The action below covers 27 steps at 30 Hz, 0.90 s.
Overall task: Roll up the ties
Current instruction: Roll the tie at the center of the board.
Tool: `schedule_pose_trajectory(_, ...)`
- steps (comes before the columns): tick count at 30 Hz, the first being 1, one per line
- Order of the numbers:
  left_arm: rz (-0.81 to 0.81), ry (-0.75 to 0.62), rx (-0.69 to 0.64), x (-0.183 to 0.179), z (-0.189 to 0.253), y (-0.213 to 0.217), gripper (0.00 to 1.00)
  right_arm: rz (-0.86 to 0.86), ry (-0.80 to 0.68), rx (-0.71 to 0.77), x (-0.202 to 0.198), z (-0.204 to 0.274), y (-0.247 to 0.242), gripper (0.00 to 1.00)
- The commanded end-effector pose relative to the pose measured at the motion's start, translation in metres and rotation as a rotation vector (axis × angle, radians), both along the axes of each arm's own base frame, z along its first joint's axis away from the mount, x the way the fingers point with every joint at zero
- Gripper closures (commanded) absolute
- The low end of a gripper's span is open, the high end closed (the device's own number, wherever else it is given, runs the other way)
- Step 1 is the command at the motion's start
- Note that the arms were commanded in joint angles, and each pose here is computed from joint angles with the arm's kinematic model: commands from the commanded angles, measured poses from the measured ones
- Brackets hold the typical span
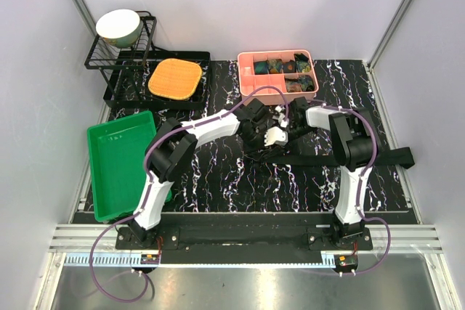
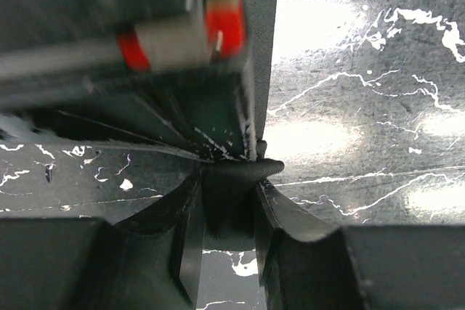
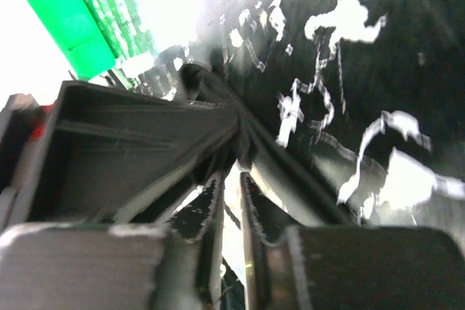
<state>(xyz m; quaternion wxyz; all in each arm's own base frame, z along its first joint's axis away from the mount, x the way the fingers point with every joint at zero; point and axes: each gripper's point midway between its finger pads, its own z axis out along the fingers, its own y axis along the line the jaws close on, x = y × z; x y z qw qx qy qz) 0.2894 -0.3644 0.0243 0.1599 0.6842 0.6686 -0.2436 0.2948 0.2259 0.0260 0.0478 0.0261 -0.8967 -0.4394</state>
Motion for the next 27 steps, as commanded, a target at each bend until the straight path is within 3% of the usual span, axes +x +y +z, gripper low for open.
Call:
schedule_pose_trajectory(1, 0.006, 0.032, 0.094, -0.008, -0.018, 0.022, 0.68, -0.008, -0.055, 0.041, 0.003, 0.032, -0.014, 0.78)
schedule_pose_trajectory(10, 0.007, 0.046, 0.090, -0.009, -0.017, 0.021, 0.68, -0.018, -0.057, 0.106, 0.004, 0.032, -0.004, 0.68)
schedule_pose_trajectory(20, 0.023, 0.069, 0.097, -0.013, -0.018, 0.023, 0.68, -0.014, -0.057, 0.147, 0.007, 0.027, 0.018, 0.67)
schedule_pose_trajectory(27, 0.032, 0.077, 0.095, -0.013, -0.018, 0.022, 0.69, -0.008, -0.052, 0.099, 0.007, 0.008, 0.016, 0.68)
